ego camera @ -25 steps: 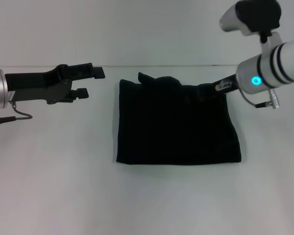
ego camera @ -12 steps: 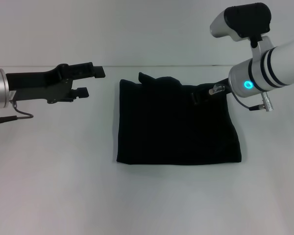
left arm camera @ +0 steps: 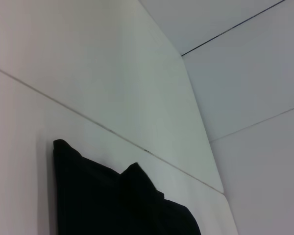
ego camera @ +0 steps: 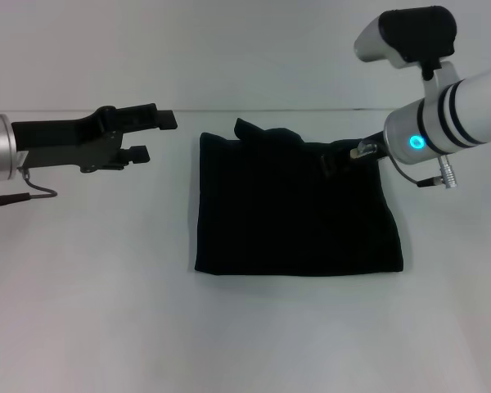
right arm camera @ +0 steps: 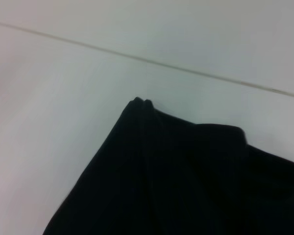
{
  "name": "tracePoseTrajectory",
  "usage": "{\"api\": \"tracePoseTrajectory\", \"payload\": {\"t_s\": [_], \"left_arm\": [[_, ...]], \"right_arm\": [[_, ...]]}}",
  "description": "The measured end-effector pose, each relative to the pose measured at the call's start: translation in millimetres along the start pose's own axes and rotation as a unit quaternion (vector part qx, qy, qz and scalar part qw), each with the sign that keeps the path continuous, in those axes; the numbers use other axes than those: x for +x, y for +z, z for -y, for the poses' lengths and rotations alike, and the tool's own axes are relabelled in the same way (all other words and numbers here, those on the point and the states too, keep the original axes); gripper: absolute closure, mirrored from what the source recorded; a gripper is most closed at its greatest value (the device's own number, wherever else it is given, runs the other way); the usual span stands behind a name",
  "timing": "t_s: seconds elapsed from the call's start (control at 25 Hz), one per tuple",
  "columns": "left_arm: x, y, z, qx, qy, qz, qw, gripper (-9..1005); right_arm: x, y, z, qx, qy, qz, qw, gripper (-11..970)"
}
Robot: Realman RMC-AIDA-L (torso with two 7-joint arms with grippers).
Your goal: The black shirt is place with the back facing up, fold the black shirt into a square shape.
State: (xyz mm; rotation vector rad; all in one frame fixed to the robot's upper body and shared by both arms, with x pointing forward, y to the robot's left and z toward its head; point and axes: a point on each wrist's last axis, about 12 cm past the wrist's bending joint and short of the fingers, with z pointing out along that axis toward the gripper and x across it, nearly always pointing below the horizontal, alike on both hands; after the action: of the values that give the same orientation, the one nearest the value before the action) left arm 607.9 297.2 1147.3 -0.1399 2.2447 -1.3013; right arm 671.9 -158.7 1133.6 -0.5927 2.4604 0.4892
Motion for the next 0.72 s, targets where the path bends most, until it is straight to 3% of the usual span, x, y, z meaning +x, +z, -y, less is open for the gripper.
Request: {"api": "tracePoseTrajectory", "payload": {"t_s": [0.2,0.4,0.72], "left_arm": [[1,-1,-1.1,0.003,-0.004,0.003,1.000,62],[1,-1,-0.6,0.009,-0.006,0.008,1.000,63],[-1,1,2.1,0.016,-0.004,0.011,1.000,63]], "right_arm": [[1,-22,14.2,0.007,0.043,0.008,0.999,929],[17,-52,36.2,0.034,0.085,0.010,0.996,927],[41,-37,46.9,0.040,0.118,-0.010,0.992,920]]}}
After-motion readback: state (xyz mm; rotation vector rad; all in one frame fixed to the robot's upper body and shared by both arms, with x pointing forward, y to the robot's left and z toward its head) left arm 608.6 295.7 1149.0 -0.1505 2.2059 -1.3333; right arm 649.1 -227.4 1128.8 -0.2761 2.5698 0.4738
